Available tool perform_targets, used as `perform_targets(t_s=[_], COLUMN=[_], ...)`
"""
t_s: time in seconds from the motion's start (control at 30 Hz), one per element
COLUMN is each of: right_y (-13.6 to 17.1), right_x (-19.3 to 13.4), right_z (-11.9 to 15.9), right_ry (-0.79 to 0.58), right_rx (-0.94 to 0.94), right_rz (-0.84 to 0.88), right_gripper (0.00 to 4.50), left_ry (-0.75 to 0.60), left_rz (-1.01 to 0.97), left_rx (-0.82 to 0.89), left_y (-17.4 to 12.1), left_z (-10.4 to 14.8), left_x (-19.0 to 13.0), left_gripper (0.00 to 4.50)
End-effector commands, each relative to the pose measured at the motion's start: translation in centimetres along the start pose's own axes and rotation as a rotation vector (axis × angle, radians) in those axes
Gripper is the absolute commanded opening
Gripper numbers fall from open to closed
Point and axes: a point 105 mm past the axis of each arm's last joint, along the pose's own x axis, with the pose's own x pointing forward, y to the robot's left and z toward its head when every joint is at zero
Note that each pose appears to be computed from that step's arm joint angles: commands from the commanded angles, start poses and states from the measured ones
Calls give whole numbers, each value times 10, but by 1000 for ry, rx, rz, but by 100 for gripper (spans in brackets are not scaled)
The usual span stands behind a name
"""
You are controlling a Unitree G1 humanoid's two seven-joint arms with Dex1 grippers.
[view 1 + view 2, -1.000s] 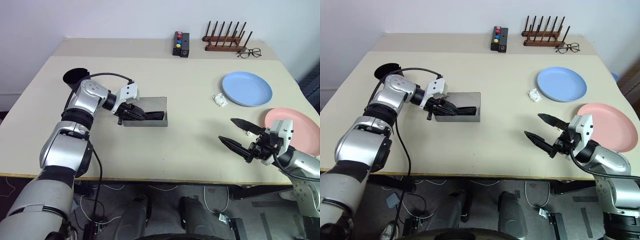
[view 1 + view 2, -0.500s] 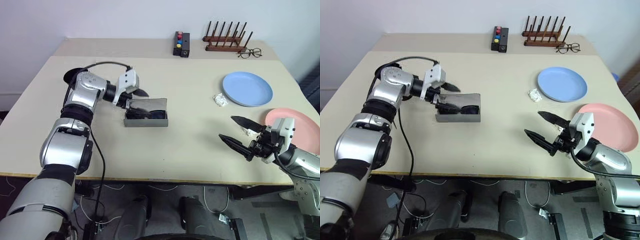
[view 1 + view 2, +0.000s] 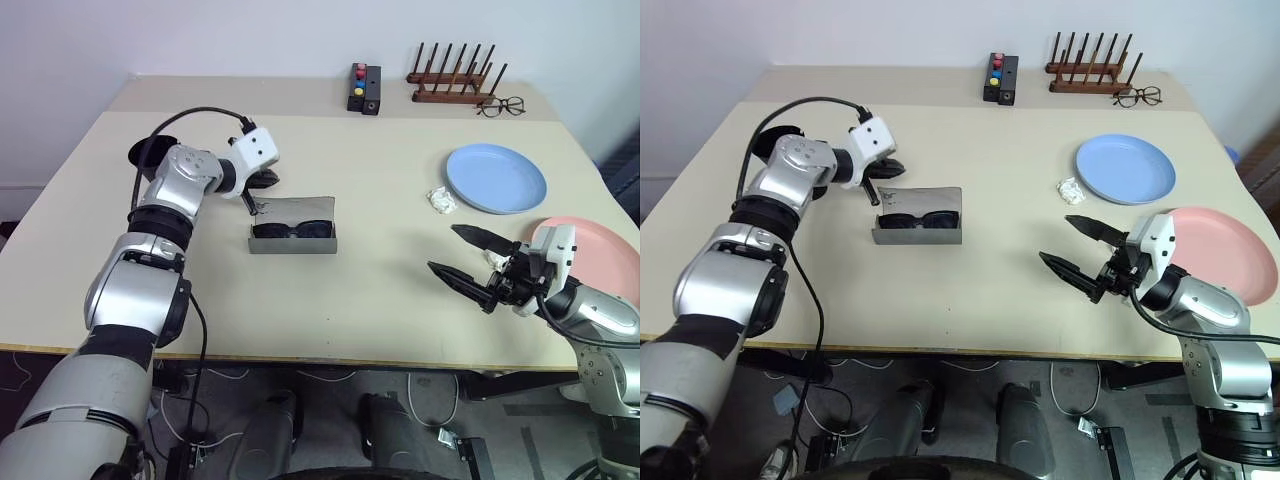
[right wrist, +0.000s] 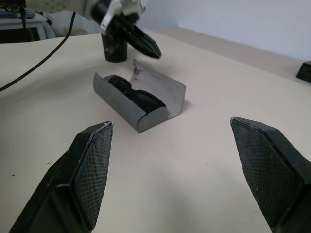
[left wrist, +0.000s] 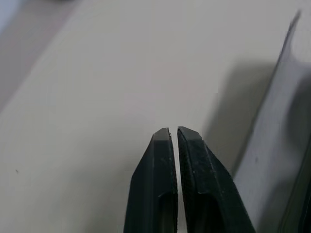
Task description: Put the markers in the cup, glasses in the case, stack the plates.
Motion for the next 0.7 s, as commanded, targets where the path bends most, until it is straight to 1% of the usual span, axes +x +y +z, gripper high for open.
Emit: perform_targets(t_s=[0.03,0.1,0.2,0.3,0.43,0.53,0.6,0.7], right_y=[1,2,4,5,5,4,2,-4], right_x=[2,2,1,-3,-10,-12,-13,-15], right_z=[8,7,7,1,-12,-18,-22,-21], right_ry=[-19,-18,-14,9,57,84,101,112], right_rx=[-31,-29,-25,-14,11,19,24,5], right_rz=[2,4,2,0,-9,-22,-44,-94], right_gripper=[394,394,394,394,394,394,394,394], left_ry=[12,-14,-74,-53,-50,-25,-18,-75], left_rz=[-85,-164,-251,-312,-373,-385,-368,-251], left_rx=[70,93,73,85,93,102,102,49], left_y=[-15,-25,-30,-38,-58,-73,-78,-64], left_z=[1,2,7,-3,-13,-21,-25,-13], left_x=[5,2,-11,-22,-29,-26,-24,-22], left_gripper=[20,20,20,20,20,20,20,20])
